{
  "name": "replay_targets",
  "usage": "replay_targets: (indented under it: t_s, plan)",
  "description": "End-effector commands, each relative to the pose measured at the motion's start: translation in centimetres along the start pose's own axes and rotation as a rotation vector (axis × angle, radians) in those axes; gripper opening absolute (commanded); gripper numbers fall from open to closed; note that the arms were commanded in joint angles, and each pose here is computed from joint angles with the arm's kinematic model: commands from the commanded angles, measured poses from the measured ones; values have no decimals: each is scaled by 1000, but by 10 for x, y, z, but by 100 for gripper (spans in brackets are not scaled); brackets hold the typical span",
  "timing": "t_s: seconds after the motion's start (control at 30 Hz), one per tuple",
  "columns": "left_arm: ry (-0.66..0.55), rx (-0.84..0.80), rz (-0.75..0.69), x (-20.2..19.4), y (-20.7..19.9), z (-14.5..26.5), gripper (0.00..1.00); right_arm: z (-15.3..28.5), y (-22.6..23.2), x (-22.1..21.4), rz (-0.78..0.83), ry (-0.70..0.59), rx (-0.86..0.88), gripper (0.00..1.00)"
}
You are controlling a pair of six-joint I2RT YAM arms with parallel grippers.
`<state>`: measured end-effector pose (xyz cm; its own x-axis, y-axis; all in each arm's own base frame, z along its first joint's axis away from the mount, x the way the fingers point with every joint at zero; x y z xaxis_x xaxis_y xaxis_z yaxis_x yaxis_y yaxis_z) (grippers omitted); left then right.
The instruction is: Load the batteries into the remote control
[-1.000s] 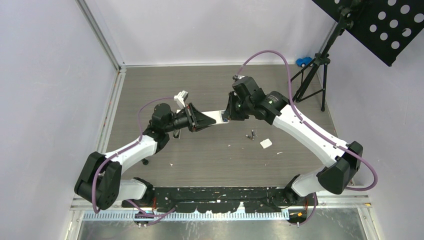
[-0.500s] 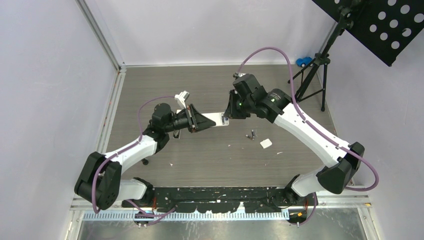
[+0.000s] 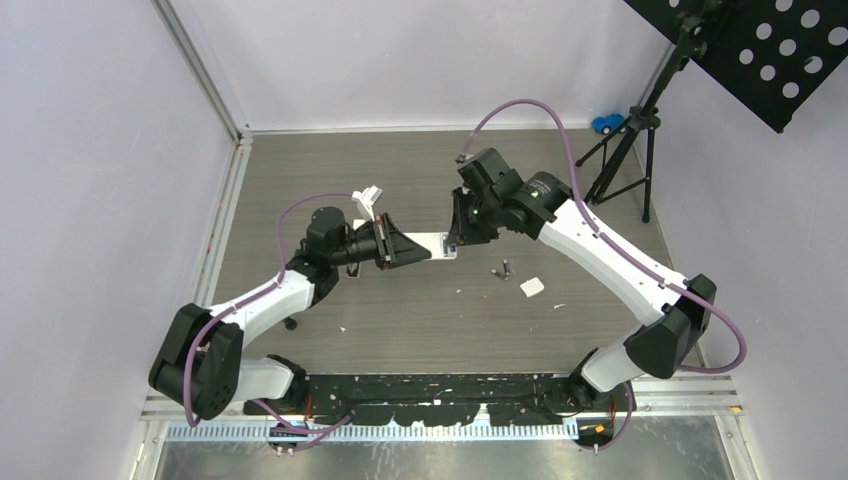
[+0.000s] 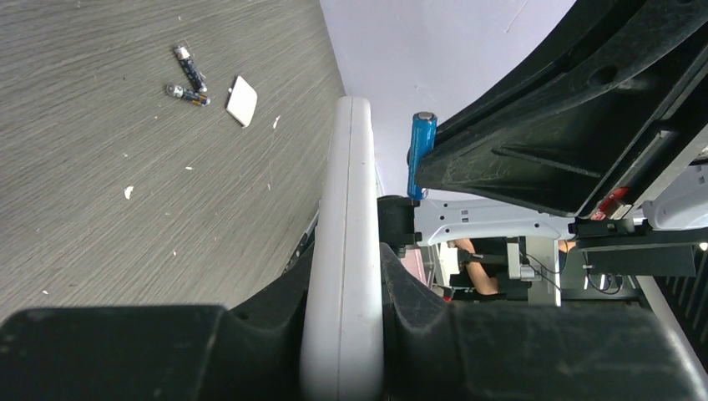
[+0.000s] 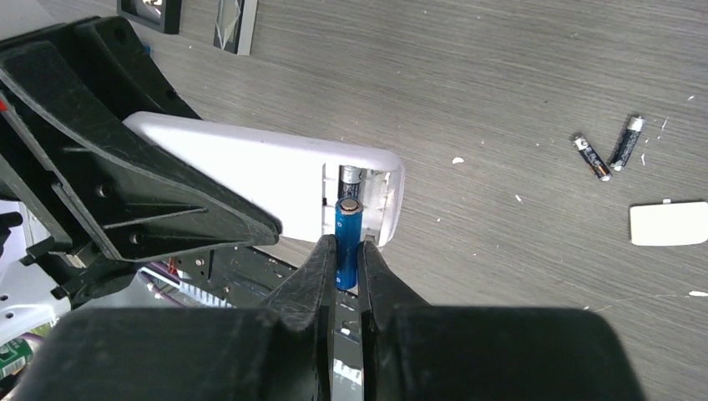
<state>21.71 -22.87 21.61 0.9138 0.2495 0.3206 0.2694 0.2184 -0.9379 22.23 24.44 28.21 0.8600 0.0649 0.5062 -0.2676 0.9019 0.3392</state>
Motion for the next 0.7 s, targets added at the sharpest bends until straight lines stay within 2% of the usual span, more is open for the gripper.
replay_targets:
  t_s: [0.0, 0.67]
  plan:
    - [-13, -66, -57, 8, -21, 0, 0, 2, 5, -4, 17, 11, 31, 8]
    - [-15, -100, -27, 11, -24, -3, 0, -11, -1, -6, 51, -9, 6, 13]
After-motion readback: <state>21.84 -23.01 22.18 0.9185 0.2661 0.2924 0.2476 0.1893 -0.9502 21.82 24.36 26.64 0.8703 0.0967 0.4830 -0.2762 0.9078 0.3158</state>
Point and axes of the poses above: each gripper's point midway between its finger pads, its own z axis back along the fingers, its own y axis along the line the jaws close on, x = y × z, the point moved 6 cm from there along z, back along the fingers, and after that the axes turned 2 degrees about z, right-handed, at the moved point
